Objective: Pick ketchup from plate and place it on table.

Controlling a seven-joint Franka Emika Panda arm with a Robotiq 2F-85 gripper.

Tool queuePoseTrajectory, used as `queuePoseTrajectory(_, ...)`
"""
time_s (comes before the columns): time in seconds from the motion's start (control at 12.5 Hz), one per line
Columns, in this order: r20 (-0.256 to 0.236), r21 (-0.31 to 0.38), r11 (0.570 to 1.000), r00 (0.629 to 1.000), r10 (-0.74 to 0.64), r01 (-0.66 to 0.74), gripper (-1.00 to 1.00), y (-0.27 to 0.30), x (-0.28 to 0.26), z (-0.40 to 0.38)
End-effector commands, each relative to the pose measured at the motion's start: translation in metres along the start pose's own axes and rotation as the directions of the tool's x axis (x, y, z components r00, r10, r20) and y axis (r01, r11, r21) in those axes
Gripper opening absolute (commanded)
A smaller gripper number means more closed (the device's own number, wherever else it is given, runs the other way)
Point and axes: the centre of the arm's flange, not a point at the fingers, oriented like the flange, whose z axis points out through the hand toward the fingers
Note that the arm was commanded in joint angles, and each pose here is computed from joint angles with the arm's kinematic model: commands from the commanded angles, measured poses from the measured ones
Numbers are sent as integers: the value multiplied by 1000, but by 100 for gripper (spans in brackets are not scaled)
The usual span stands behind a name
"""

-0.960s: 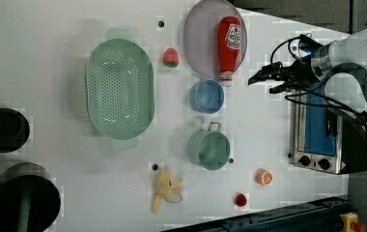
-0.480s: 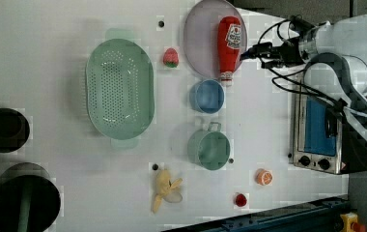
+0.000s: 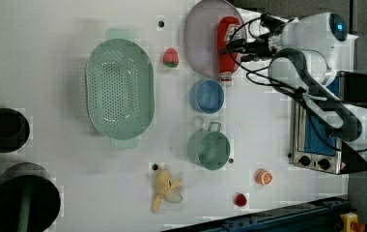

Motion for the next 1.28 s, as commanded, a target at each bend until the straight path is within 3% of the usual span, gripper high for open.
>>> queuePoseTrajectory(0.08,-75,13,999,996,-40,41,100,-5,18,-15)
queuePoseTrajectory(0.48,-100,19,999,994,-36,38,100,-5,24,-1)
queuePoseTrajectory(0.56,-107,19,999,994,-35,37,93,-4,26,-4)
queuePoseTrajectory(0.8,-116,14,999,993,-29,31,27,1,30,-11)
queuePoseTrajectory(1.28,-158,16,1000,987,-16,19,27,1,35,-81)
